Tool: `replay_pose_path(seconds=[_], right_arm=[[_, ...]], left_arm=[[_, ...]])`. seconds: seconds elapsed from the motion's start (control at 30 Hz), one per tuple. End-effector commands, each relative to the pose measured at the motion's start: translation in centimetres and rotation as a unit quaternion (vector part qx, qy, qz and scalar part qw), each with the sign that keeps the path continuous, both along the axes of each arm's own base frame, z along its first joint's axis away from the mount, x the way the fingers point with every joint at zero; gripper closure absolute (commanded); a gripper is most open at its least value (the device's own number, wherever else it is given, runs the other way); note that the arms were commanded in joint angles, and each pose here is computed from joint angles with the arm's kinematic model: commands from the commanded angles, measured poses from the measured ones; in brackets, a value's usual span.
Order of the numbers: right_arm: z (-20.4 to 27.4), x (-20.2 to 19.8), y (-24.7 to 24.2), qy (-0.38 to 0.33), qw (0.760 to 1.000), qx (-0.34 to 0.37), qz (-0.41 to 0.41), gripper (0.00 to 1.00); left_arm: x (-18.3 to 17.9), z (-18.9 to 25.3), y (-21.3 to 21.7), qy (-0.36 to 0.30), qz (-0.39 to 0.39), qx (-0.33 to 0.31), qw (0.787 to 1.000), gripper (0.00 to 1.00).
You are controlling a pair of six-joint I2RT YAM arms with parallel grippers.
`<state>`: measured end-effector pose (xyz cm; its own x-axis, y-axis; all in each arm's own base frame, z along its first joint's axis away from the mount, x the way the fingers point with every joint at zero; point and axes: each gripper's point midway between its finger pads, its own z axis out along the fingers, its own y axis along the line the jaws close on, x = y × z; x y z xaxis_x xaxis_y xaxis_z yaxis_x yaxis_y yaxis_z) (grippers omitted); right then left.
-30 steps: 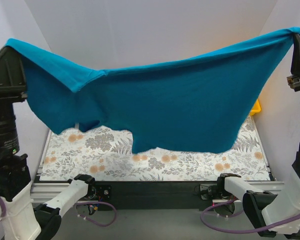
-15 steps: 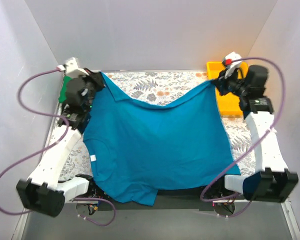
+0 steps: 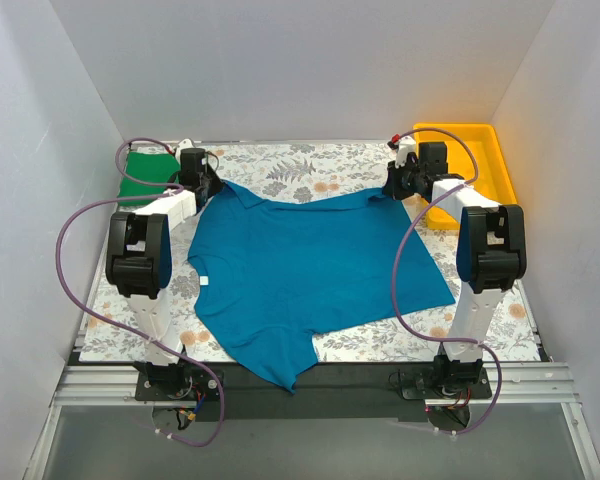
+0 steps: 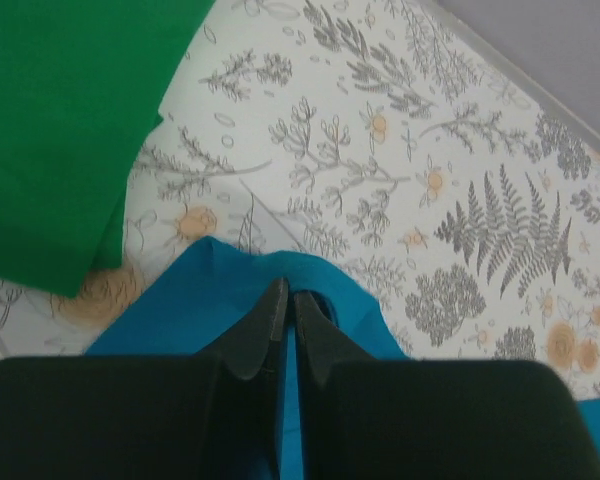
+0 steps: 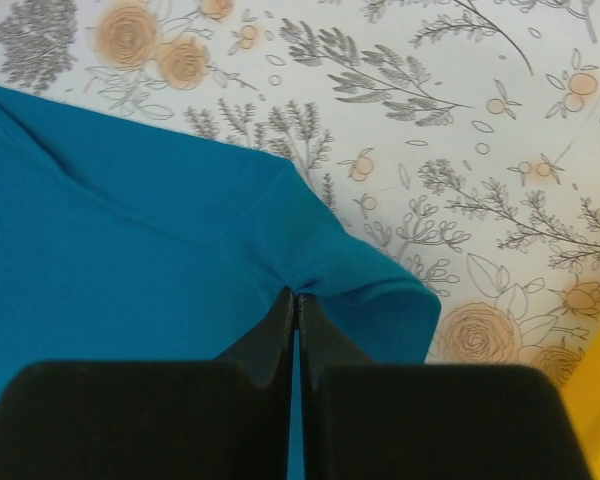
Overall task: Fold and stack the t-shirts
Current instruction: Flatten the tshirt out, then fold the tshirt
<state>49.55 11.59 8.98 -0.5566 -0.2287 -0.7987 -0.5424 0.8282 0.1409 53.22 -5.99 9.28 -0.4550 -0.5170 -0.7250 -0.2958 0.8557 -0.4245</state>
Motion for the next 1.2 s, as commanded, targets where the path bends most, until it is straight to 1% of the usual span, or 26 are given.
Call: replay_pose_path(seconds=[0.0, 0.03, 0.2, 0.33, 0.47, 0.6, 0.63, 0.7, 0.73, 0.77, 0.83, 0.9, 0.93, 1.0, 1.03, 1.17], right_arm=[[3.8, 4.3, -1.4, -0.06, 0.997, -0.01, -0.057, 0.99], [3.7, 4.5, -1.6, -0.059, 0.996, -0.012, -0.062, 0.99], [3.1, 5.5, -2.0, -0.049, 0.995, -0.003, -0.084, 0.99], [3.4, 6.4, -2.2, -0.047, 0.994, 0.009, -0.097, 0.99], [3.5, 6.6, -2.7, -0.047, 0.994, 0.006, -0.104, 0.99], [3.6, 6.3, -3.6, -0.045, 0.993, 0.007, -0.11, 0.99], [3.5, 6.3, -4.0, -0.043, 0.993, 0.009, -0.112, 0.99], [3.5, 6.0, -4.4, -0.041, 0.993, 0.014, -0.109, 0.99], [3.4, 5.9, -4.4, -0.039, 0.993, 0.016, -0.107, 0.99], [3.5, 5.8, -4.4, -0.039, 0.994, 0.018, -0.105, 0.99], [3.1, 5.5, -4.2, -0.034, 0.994, 0.02, -0.098, 0.99], [2.6, 5.2, -4.1, -0.027, 0.995, 0.023, -0.091, 0.99], [2.5, 5.1, -4.0, -0.025, 0.995, 0.023, -0.089, 0.99], [2.4, 5.0, -4.0, -0.023, 0.996, 0.025, -0.086, 0.99], [2.3, 4.8, -3.9, -0.022, 0.996, 0.025, -0.084, 0.99], [2.2, 4.7, -4.1, -0.022, 0.996, 0.023, -0.081, 0.99]], left_arm=[[3.5, 4.7, 0.8, -0.054, 0.001, -0.026, 0.998, 1.0], [3.8, 3.4, 0.9, -0.041, -0.002, -0.024, 0.999, 1.0], [5.6, 3.9, 0.6, -0.049, -0.023, -0.027, 0.998, 1.0], [5.5, 2.9, 0.8, -0.039, -0.026, -0.033, 0.998, 1.0], [4.9, 3.1, 1.0, -0.037, -0.031, -0.041, 0.998, 1.0], [3.6, 4.1, 1.7, -0.047, -0.03, -0.045, 0.997, 1.0], [3.4, 5.4, 1.8, -0.061, -0.031, -0.046, 0.997, 1.0], [2.3, 5.1, 1.9, -0.057, -0.034, -0.049, 0.997, 1.0], [2.0, 6.3, 1.8, -0.068, -0.037, -0.049, 0.996, 1.0], [1.2, 5.6, 1.7, -0.059, -0.041, -0.052, 0.996, 1.0], [0.3, 6.6, 1.6, -0.069, -0.047, -0.053, 0.995, 1.0], [-0.8, 6.2, 1.1, -0.064, -0.062, -0.061, 0.994, 1.0], [-1.2, 7.0, 0.9, -0.071, -0.068, -0.062, 0.993, 1.0], [-2.3, 6.7, 0.3, -0.065, -0.084, -0.07, 0.992, 1.0], [-2.7, 7.4, 0.2, -0.071, -0.089, -0.07, 0.991, 1.0], [-4.4, 7.4, -0.3, -0.065, -0.1, -0.076, 0.99, 1.0]])
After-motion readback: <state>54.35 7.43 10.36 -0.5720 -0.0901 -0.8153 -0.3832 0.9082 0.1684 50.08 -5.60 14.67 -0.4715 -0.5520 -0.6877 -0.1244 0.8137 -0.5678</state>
